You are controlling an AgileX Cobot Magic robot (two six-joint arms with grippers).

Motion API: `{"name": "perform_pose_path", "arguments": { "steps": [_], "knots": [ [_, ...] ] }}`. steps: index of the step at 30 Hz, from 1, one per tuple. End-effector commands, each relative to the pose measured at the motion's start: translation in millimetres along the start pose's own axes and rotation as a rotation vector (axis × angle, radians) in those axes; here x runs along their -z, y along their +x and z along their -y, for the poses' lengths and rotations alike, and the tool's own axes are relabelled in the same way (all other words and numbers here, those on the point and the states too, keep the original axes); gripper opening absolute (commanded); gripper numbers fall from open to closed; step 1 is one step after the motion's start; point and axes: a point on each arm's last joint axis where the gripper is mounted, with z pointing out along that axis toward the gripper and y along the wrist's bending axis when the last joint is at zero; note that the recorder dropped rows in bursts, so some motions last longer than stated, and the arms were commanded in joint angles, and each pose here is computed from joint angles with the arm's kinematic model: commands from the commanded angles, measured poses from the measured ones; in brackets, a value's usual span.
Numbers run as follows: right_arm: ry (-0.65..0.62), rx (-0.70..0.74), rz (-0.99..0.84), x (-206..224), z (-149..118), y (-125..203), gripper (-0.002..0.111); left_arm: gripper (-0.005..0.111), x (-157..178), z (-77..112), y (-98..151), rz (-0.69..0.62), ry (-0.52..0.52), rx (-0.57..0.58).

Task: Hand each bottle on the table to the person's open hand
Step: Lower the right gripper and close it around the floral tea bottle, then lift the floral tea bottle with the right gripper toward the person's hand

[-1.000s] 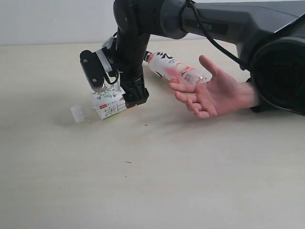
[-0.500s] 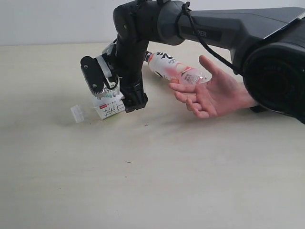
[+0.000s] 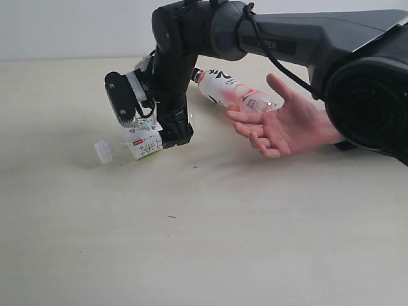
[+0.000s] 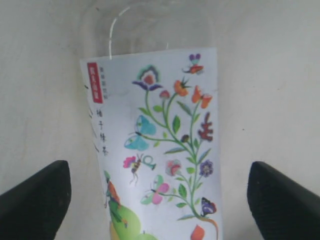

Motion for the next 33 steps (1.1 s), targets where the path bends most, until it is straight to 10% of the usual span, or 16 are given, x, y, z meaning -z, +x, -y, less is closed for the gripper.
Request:
{"name": "perform_pose_path", "arguments": {
  "steps": [1,14,22,33],
  "knots": [
    [0.015,0.003,0.004,0.7,2.4,-0.1,0.090,0.003,0.0,-0.2,0.2,0.009,-0.003,0.000],
    [-0.021,0.005,-0.005,-13.0,-3.0,0.4,0.079,0.003,0.0,-0.2,0.2,0.009,-0.003,0.000],
    [-0.002,-0.054,-0.019,-6.4,-0.8,0.0,0.002,0.003,0.0,-0.2,0.2,0.009,-0.003,0.000],
    [0.170,-0.438,-0.032,67.5,18.8,0.0,0.000,0.003,0.0,0.0,0.2,0.009,0.000,-0.001]
  ]
}}
